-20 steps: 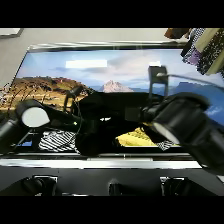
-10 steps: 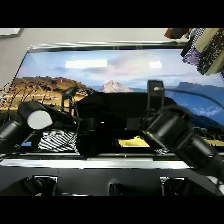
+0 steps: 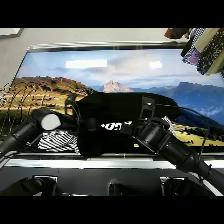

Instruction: Fold the clothes and pants, and hang the long-sleeved shirts on hangers.

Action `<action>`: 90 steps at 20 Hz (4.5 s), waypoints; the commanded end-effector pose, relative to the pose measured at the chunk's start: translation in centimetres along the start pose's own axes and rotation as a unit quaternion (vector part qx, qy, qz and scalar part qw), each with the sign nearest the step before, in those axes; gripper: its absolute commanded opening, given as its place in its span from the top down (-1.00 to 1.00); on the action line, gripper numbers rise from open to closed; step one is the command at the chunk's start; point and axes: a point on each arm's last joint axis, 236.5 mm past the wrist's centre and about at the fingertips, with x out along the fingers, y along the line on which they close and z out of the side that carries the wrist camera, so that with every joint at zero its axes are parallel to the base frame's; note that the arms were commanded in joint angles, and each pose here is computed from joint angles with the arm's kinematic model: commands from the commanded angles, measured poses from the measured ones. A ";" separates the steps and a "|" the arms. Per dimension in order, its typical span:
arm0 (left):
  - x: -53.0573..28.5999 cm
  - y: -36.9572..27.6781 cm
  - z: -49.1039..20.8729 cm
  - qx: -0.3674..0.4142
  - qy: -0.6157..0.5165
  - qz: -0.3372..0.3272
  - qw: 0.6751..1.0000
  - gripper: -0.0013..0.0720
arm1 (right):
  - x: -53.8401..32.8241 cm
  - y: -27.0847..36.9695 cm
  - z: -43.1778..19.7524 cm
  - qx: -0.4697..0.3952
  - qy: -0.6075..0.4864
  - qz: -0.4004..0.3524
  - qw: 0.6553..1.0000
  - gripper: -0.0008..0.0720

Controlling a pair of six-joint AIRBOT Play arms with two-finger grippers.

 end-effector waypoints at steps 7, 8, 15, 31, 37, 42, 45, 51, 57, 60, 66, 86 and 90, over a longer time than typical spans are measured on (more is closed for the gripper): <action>-18.0 21.9 5.2 0.036 -0.116 0.170 0.978 -0.68 | 0.2 0.5 -0.4 0.003 0.007 0.010 1.000 0.90; -18.8 23.6 5.0 0.049 -0.114 0.183 0.975 -0.68 | 0.2 0.5 -0.4 0.003 0.007 0.010 1.000 0.90; -18.5 33.7 7.2 -0.126 -0.161 0.204 0.957 -0.69 | 0.3 0.4 -0.4 0.004 0.007 0.009 1.000 0.89; -8.6 40.7 7.5 -0.013 -0.015 0.181 0.983 -0.65 | 0.2 -0.6 -0.9 0.005 0.019 -0.012 1.000 0.89; -6.4 41.5 7.1 0.018 0.025 0.198 0.980 -0.65 | 0.2 -0.7 -1.0 0.005 0.020 -0.014 1.000 0.89; -4.7 41.1 7.7 0.043 0.037 0.202 0.978 -0.50 | 0.2 -0.7 -1.0 0.005 0.020 -0.014 1.000 0.89; -4.3 41.2 7.4 0.045 0.045 0.202 0.977 -0.14 | 0.2 -0.7 -1.0 0.005 0.020 -0.014 1.000 0.89; -4.0 41.3 7.3 0.044 0.049 0.200 0.978 0.16 | 0.2 -0.7 -1.0 0.005 0.020 -0.014 1.000 0.89; -5.1 41.1 8.6 0.049 0.031 0.206 0.977 0.89 | 0.2 -0.7 -1.0 0.005 0.020 -0.014 1.000 0.89; -7.7 40.0 11.1 0.057 -0.002 0.210 0.976 0.89 | 0.2 -0.8 -0.8 0.003 0.016 -0.016 1.000 0.90; -16.2 35.0 18.2 0.099 -0.133 0.226 0.960 0.89 | 0.2 -1.5 0.9 -0.011 -0.019 -0.030 0.999 0.90; -19.1 7.5 2.5 0.349 -0.279 0.032 0.894 0.89 | 0.1 -1.7 1.5 -0.015 -0.032 -0.036 0.999 0.90; -16.1 5.7 -4.8 0.433 -0.222 -0.028 0.873 0.89 | 0.0 -2.3 2.2 0.015 -0.048 -0.048 0.998 0.90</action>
